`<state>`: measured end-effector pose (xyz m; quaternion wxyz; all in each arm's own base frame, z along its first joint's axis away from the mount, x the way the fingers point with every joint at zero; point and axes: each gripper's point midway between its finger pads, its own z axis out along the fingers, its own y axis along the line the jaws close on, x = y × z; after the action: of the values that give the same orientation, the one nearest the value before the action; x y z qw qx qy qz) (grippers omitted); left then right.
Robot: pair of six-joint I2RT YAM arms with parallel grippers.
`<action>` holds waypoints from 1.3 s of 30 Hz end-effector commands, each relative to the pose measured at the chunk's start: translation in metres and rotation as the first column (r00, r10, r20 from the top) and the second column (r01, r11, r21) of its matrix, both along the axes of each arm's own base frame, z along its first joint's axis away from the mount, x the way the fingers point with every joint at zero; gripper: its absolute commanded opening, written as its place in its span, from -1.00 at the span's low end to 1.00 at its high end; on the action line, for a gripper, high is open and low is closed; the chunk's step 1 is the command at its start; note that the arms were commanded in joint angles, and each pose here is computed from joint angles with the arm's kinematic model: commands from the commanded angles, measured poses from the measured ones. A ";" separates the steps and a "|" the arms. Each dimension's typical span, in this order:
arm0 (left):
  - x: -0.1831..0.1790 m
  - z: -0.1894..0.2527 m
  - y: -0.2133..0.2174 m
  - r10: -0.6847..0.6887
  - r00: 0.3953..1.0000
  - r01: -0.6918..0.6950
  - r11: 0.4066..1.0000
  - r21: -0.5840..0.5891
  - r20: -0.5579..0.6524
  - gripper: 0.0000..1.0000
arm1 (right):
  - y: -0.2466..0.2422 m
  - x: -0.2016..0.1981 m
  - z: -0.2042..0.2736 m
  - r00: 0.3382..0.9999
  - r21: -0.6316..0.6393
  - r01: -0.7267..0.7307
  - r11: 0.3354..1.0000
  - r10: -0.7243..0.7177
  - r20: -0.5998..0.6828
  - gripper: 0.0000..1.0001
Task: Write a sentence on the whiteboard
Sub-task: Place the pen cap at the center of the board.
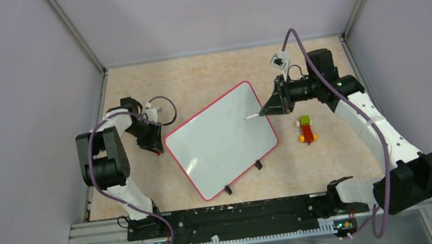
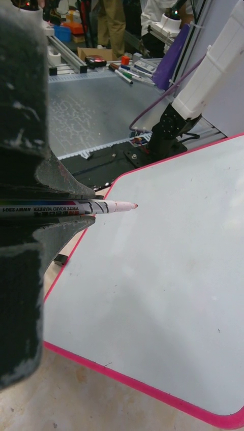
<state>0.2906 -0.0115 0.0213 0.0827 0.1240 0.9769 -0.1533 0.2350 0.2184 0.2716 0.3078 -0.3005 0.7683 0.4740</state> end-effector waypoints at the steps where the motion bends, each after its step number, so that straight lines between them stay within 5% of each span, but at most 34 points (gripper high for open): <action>1: 0.018 0.020 -0.006 -0.001 0.996 0.004 0.999 -0.033 0.087 -0.22 | 0.004 0.000 0.028 0.992 0.019 -0.036 0.999 0.034 0.118 -1.00; 8: 0.032 0.059 -0.013 0.004 0.981 0.009 0.998 -0.070 0.196 -0.03 | 0.005 0.000 0.030 0.992 0.019 -0.046 0.999 0.043 0.121 -1.00; 13: 0.043 0.083 -0.013 0.022 0.964 -0.001 0.997 -0.079 0.264 0.45 | 0.005 0.000 0.032 0.990 0.013 -0.052 0.999 0.050 0.129 -1.00; 16: 0.054 0.107 -0.008 0.034 0.942 -0.010 0.997 -0.072 0.335 0.54 | 0.005 0.000 0.034 0.989 0.003 -0.058 0.998 0.057 0.139 -1.00; 22: 0.080 0.178 0.012 0.069 0.834 -0.029 0.996 -0.080 0.548 0.66 | 0.007 0.001 0.042 0.980 -0.021 -0.088 0.996 0.090 0.177 -1.00; 26: 0.078 0.224 -0.004 0.042 0.777 0.080 0.983 -0.164 0.629 0.70 | 0.013 -0.002 0.044 0.973 -0.037 -0.119 0.992 0.124 0.196 -1.00; 32: 0.045 0.273 -0.066 -0.071 0.704 0.424 0.840 -0.339 0.706 0.61 | 0.036 -0.014 0.044 0.945 -0.090 -0.187 0.978 0.204 0.257 -1.00; 39: 0.033 0.279 -0.110 -0.109 0.731 0.529 0.715 -0.458 0.674 0.39 | 0.052 -0.021 0.049 0.922 -0.104 -0.232 0.967 0.253 0.293 -1.00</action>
<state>0.3378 -0.0899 0.2830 0.4093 0.2764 0.7941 -0.3542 0.2101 0.2636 0.3000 0.3164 -0.4474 0.7108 0.4410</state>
